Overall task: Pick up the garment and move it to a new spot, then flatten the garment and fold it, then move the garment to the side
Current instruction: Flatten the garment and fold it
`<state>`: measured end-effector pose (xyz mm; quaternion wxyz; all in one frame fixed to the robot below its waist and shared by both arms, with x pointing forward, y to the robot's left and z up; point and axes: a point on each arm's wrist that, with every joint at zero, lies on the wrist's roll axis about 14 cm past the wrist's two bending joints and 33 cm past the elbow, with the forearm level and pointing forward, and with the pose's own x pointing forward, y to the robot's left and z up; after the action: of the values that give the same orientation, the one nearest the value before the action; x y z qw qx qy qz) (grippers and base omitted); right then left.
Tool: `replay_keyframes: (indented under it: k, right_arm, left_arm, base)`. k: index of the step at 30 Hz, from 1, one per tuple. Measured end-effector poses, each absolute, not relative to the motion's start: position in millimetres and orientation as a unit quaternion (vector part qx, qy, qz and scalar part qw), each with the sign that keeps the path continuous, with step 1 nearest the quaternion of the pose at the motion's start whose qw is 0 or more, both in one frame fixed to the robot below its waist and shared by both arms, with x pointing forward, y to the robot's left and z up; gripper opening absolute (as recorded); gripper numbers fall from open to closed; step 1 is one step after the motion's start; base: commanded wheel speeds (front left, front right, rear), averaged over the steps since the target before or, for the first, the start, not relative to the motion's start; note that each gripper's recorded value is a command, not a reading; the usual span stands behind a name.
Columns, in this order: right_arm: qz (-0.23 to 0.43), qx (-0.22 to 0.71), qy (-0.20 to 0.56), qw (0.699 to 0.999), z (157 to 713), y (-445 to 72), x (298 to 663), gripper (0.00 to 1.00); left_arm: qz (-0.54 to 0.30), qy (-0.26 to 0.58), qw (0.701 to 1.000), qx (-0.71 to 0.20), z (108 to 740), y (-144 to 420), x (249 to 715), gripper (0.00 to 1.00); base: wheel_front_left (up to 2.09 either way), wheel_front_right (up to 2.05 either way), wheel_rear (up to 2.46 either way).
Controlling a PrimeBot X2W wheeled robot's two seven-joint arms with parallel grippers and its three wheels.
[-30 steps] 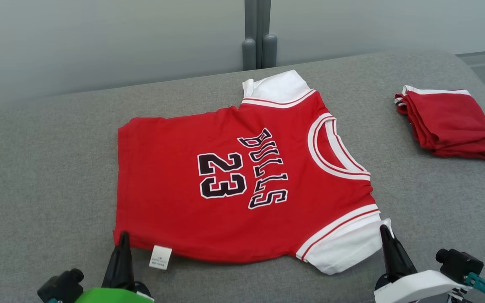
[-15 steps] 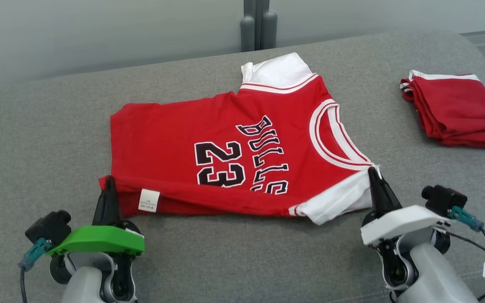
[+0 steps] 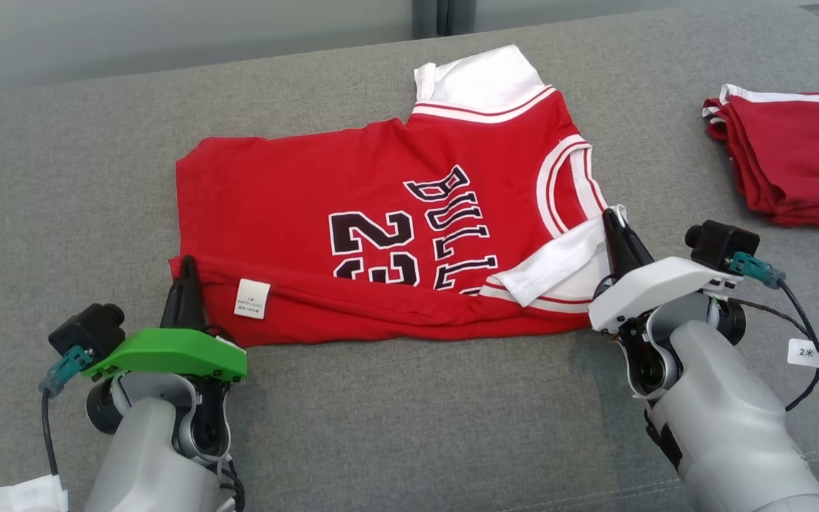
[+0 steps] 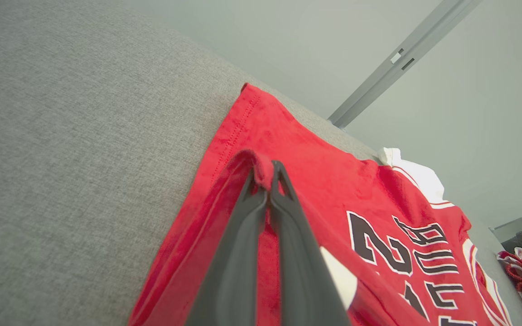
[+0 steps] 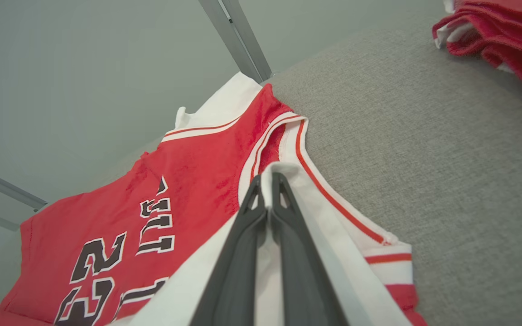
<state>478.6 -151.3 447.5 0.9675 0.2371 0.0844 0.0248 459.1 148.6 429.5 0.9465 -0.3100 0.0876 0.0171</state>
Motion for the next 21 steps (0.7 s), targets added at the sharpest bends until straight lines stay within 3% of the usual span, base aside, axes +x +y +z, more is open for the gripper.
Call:
replay_keyframes:
  k: [15,16,17,18,19,20,21]
  right_arm:
    - [0.029,0.220,0.098,0.970,445.0,-145.2,500.3,0.02]
    - [0.027,0.218,0.104,0.970,442.3,-145.6,500.3,0.33]
    - [0.027,0.216,0.106,0.970,441.9,-145.6,501.0,0.48]
    - [0.027,0.215,0.107,0.970,441.5,-145.5,501.6,0.94]
    - [0.029,0.213,0.109,0.971,441.4,-144.0,502.3,1.00]
    - [0.033,0.212,0.110,0.970,441.9,-141.9,503.2,1.00]
    - [0.036,0.212,0.111,0.970,442.3,-139.5,504.0,1.00]
  left_arm:
    - [0.016,0.107,0.947,-0.301,417.4,146.0,461.9,0.00]
    - [0.016,0.108,0.948,-0.299,417.4,145.1,462.7,0.07]
    - [0.016,0.108,0.948,-0.298,418.1,144.9,463.5,0.22]
    - [0.015,0.107,0.948,-0.298,418.6,144.6,464.0,0.44]
    - [0.015,0.107,0.949,-0.297,418.9,144.3,464.2,0.80]
    - [0.015,0.107,0.949,-0.297,419.4,144.4,464.2,1.00]
    - [0.014,0.106,0.949,-0.297,420.1,144.5,464.1,1.00]
  base:
    - [0.00,0.00,0.00]
    - [0.00,0.00,0.00]
    - [0.00,0.00,0.00]
    - [0.00,0.00,0.00]
    - [0.00,0.00,0.00]
    - [0.00,0.00,0.00]
    - [0.00,0.00,0.00]
